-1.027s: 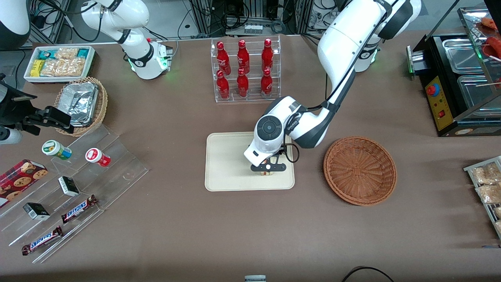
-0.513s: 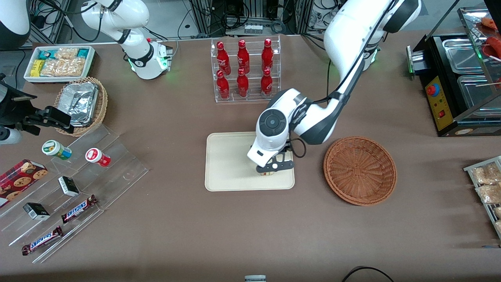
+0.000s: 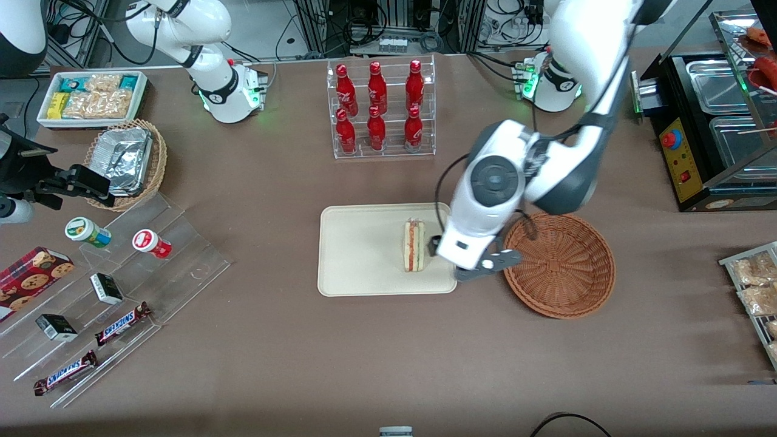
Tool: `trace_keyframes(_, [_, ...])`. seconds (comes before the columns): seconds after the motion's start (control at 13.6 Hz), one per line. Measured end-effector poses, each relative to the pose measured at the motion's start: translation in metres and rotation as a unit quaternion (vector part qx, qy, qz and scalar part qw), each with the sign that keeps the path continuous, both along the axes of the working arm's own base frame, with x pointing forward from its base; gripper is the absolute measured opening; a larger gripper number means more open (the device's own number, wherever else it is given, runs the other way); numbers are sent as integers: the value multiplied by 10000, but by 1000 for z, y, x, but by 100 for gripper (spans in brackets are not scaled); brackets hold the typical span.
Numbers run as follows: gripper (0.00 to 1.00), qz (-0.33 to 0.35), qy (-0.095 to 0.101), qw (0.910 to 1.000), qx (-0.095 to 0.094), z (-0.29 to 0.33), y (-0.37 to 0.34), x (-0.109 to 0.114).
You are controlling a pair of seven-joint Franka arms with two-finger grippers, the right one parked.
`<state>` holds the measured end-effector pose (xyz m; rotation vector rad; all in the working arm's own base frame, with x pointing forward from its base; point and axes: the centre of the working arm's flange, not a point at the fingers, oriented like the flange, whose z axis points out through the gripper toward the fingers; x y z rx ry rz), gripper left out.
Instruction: Place sandwich from basket to tray
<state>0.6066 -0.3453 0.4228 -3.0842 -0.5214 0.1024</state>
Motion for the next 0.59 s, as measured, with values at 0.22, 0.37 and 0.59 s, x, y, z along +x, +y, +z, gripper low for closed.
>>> trace_keyframes(0.22, [100, -14, 213, 9997, 68, 21, 38, 11])
trace_keyframes(0.37, [100, -35, 226, 9997, -93, 33, 65, 22])
trace_keyframes(0.59, [100, -101, 303, 9994, -157, 56, 129, 35])
